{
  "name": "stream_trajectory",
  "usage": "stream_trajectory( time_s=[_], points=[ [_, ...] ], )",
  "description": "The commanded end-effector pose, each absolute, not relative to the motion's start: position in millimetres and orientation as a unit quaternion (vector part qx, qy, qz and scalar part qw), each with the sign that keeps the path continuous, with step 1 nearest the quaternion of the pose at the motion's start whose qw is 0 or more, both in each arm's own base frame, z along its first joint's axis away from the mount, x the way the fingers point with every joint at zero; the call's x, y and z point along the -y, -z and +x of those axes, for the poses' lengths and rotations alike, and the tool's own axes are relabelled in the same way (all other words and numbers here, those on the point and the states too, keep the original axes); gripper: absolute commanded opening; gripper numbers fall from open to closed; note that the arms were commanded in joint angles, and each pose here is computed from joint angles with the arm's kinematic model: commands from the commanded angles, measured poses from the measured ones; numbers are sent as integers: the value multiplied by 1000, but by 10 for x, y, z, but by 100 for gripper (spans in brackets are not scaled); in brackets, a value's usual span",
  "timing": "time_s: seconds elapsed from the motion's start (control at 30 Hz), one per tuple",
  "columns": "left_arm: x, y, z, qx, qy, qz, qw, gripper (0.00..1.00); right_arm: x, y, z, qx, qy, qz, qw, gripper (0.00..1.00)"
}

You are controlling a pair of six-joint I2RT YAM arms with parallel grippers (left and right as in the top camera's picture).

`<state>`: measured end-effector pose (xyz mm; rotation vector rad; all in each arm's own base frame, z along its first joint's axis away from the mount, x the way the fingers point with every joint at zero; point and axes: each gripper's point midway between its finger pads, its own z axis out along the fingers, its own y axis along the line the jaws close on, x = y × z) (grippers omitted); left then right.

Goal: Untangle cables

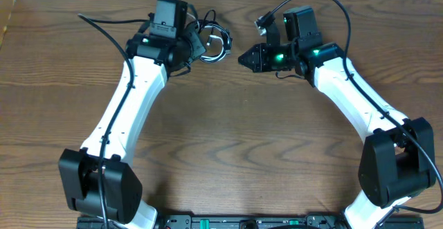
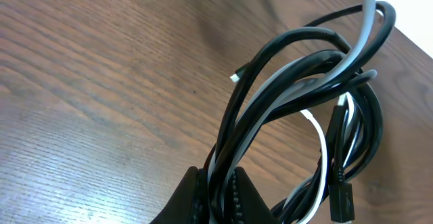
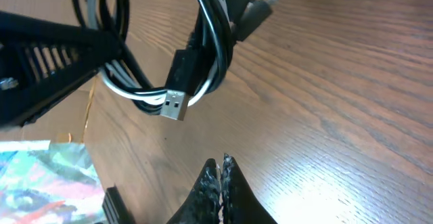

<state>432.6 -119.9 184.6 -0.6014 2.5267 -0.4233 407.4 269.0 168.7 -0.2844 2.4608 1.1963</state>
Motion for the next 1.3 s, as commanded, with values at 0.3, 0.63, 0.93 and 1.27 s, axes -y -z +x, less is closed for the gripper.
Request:
stream_trajectory(
  time_s=[0.3,0.63,0.93,1.27],
  points=[
    [1512,-1827,4253,-932,150,-207,257,7,-2695,-1708,4119,-881,-425,-81,193,1],
    [1612,-1688,4151,-943,141,-180,243,7,-2699,-1718,4129,-880,-426,-80,195,1],
    [1858,-1655,4045,-953,139,-122,240,7,-2692,-1710,4138,-881,-423,-79,197,1],
    [2378,-1716,3750,-949,263,-71,157,7,-2603,-1622,4191,-895,-392,-63,204,1]
  ],
)
